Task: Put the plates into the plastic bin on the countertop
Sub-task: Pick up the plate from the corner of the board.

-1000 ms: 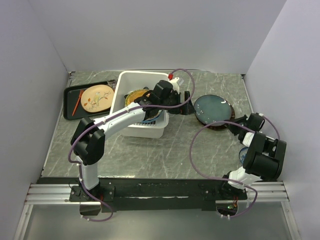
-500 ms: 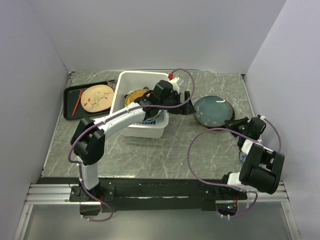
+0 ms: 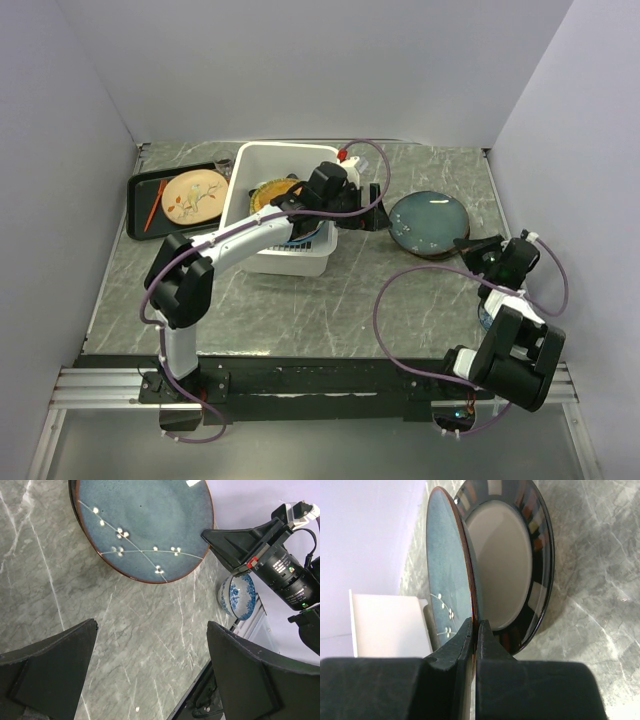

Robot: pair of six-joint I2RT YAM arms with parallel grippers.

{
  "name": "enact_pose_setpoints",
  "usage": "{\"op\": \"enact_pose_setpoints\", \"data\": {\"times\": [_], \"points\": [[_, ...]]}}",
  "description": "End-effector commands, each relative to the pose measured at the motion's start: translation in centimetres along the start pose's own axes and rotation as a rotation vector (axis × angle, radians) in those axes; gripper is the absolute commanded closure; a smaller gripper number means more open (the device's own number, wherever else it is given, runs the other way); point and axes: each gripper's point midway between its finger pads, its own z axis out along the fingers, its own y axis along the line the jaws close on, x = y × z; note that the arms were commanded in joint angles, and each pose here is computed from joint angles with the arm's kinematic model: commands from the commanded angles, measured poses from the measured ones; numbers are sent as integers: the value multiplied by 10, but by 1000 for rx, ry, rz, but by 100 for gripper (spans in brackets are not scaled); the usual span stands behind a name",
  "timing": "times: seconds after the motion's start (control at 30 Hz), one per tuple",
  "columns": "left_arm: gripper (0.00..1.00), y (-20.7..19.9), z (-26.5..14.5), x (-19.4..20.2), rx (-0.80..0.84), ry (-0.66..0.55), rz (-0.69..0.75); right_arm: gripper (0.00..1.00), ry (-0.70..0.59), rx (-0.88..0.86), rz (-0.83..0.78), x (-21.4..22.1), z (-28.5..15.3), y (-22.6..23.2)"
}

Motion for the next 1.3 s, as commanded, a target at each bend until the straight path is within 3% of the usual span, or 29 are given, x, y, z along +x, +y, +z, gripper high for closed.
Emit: {"op": "enact_pose_setpoints", "data": {"times": [0.0, 1.27], "points": [[4, -21, 1, -19, 73, -47, 21, 100, -62, -239, -41, -24, -15, 60], [5, -19, 2, -26, 50, -75, 11, 100, -21, -493, -102, -26, -73, 138]]}}
